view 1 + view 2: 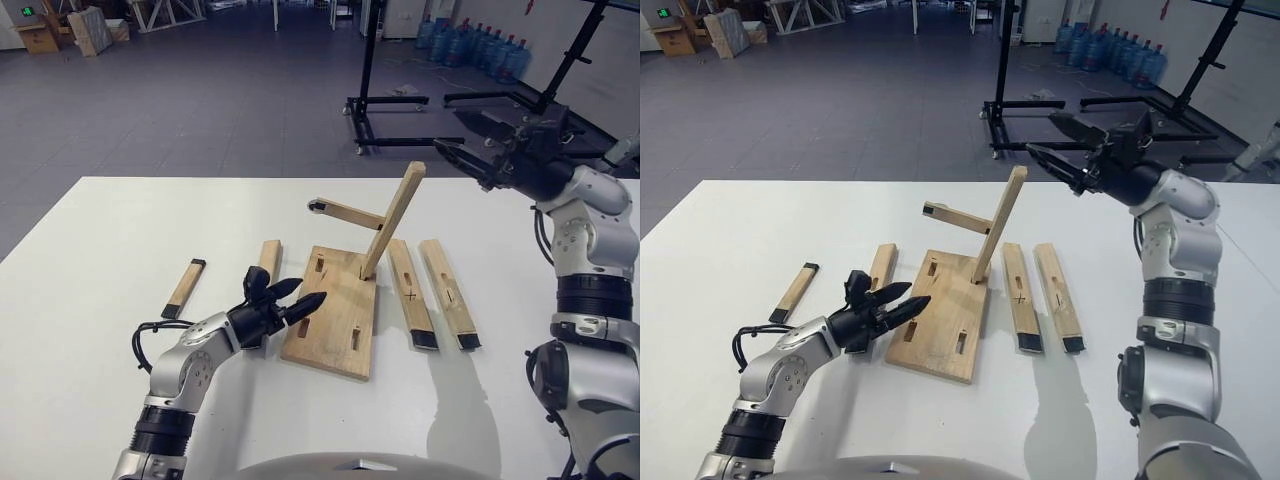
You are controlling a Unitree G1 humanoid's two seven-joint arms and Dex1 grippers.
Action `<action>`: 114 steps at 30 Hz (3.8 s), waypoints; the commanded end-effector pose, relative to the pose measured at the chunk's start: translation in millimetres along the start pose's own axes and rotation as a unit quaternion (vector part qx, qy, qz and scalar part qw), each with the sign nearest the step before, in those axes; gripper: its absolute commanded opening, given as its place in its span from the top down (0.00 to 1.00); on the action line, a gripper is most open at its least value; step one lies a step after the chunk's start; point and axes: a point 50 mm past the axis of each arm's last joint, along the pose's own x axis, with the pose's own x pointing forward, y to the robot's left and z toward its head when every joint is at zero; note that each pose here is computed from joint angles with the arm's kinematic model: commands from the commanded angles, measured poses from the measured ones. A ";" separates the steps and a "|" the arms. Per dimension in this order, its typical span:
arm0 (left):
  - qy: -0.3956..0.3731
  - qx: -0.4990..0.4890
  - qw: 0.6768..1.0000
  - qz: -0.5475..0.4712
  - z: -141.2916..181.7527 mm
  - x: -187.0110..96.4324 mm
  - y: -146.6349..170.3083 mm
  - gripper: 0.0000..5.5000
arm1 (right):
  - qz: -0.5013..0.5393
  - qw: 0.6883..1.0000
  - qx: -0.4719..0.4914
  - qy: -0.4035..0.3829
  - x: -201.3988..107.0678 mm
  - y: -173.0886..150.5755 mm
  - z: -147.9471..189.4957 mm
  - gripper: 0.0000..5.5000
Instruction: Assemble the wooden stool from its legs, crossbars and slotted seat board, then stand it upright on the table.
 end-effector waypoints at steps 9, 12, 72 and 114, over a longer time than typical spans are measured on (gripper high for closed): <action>0.222 0.068 0.972 0.039 -43.3 6.1 12.1 0.19 | 0.048 0.998 -0.026 -0.004 23.6 12.3 0.7 0.45; 0.221 0.062 0.973 0.034 -44.1 7.1 11.6 0.19 | 0.026 0.999 -0.022 -0.034 24.3 6.1 8.5 0.45; 0.205 0.032 0.977 0.052 -54.0 9.6 13.1 0.19 | 0.120 0.963 0.188 0.154 -5.5 105.5 -106.0 0.45; -0.057 0.002 0.993 0.104 10.2 -11.0 -19.6 0.19 | -0.416 0.791 0.146 0.424 -109.4 159.7 -93.1 0.45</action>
